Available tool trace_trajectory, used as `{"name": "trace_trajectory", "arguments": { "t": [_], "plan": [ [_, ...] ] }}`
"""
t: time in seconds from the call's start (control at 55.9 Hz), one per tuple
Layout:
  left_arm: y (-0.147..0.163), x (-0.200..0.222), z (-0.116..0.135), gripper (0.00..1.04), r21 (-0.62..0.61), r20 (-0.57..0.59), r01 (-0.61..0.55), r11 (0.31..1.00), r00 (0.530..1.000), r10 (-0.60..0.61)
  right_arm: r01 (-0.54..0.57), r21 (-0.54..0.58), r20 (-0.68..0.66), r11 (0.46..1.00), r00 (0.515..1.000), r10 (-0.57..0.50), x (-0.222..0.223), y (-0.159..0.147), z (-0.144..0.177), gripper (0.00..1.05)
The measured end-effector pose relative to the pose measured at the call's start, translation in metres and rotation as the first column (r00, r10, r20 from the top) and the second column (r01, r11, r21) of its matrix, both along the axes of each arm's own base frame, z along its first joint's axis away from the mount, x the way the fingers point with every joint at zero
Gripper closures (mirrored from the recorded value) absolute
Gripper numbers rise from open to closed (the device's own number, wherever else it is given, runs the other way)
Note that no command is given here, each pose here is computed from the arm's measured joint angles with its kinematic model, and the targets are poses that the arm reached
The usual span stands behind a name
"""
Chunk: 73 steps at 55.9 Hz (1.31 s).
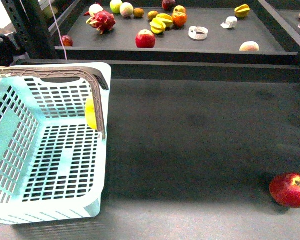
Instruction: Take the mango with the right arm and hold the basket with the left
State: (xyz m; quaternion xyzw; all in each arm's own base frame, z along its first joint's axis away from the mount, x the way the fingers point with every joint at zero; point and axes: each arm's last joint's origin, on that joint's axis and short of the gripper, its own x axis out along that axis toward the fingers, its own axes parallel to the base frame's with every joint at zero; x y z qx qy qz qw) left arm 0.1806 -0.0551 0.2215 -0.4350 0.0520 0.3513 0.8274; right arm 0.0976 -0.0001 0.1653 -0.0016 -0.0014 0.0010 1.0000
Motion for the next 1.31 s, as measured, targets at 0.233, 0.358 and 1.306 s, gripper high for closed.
{"name": "trace_trajectory", "arguments": {
  "t": [0.233,0.358,1.306],
  "plan": [
    [0.019,-0.017,-0.018,0.48,0.499,0.053,0.553,0.667,0.749,-0.661,0.0,0.0,0.0,1.0,1.0,0.0,0.0,0.0,0.0,0.08],
    [0.029,-0.027,-0.024,0.74,0.702,-0.134,0.538,0.467,0.744,-0.655,0.0,0.0,0.0,1.0,1.0,0.0,0.0,0.0,0.0,0.08],
    [0.055,-0.066,-0.047,1.03,0.767,-0.195,0.517,0.38,0.753,-0.629,0.0,0.0,0.0,1.0,1.0,0.0,0.0,0.0,0.0,0.08]
  ]
}}
